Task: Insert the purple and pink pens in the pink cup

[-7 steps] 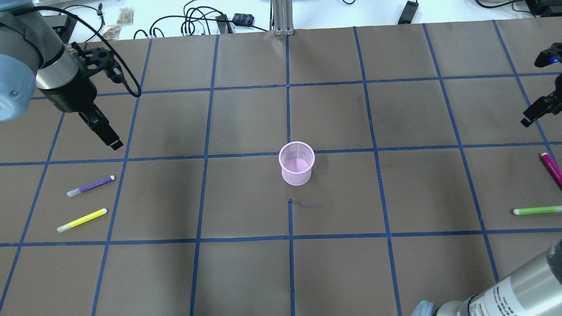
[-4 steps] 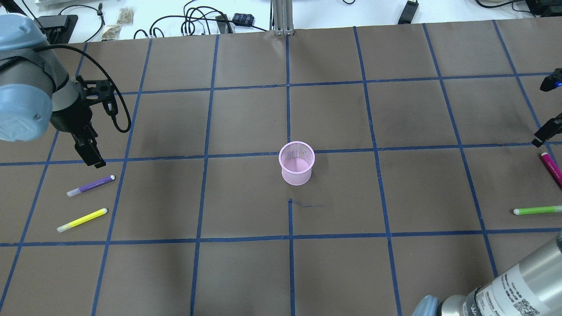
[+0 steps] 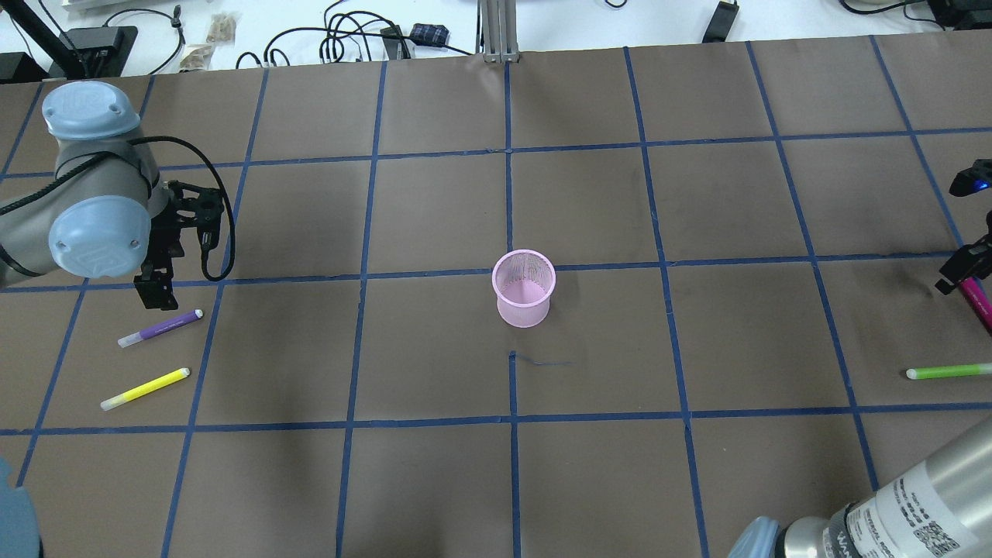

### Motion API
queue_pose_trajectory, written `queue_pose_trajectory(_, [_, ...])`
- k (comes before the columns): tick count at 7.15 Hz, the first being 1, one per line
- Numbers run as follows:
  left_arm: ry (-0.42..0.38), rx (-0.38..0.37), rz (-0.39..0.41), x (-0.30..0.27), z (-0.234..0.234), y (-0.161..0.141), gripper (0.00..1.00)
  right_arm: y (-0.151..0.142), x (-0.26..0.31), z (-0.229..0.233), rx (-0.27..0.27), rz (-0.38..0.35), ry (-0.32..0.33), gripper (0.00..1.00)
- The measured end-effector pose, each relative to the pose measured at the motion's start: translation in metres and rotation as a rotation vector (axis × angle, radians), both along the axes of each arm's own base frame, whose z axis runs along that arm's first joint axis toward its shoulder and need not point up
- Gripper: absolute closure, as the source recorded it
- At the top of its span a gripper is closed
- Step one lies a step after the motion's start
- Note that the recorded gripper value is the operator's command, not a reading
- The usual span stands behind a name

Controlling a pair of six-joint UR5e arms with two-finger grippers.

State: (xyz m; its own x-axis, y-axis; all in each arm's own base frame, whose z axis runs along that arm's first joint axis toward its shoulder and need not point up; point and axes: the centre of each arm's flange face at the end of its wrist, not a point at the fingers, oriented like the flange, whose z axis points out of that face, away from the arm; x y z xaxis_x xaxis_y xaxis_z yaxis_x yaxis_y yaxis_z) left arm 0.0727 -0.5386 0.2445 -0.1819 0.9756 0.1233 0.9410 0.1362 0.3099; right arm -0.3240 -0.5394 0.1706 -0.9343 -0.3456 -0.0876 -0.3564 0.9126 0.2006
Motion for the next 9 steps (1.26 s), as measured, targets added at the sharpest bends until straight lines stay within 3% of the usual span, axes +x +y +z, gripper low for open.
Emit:
queue_pose_trajectory(1, [-0.034, 0.023, -0.014, 0.006, -0.016, -0.004, 0.09, 0.003, -0.001, -0.002, 0.020, -0.019, 0.021, 1.00])
queue_pose_trajectory(3, [-0.072, 0.051, 0.015, 0.012, -0.043, -0.007, 0.09, 0.006, -0.004, 0.000, 0.047, -0.051, 0.061, 1.00])
queue_pose_trajectory(6, [-0.086, 0.071, 0.104, 0.019, -0.074, 0.001, 0.14, 0.002, -0.004, 0.009, 0.029, -0.068, 0.070, 1.00])
queue_pose_trajectory(7, [-0.087, 0.068, 0.108, 0.019, -0.078, 0.001, 0.17, -0.004, -0.002, 0.026, -0.008, -0.072, 0.069, 1.00])
queue_pose_trajectory(8, [-0.087, 0.069, 0.110, 0.020, -0.081, 0.002, 0.19, -0.011, 0.007, 0.052, -0.081, -0.079, 0.044, 1.00])
queue_pose_trajectory(9, [-0.085, 0.071, 0.112, 0.020, -0.082, 0.002, 0.29, -0.019, 0.029, 0.085, -0.180, -0.069, -0.002, 1.00])
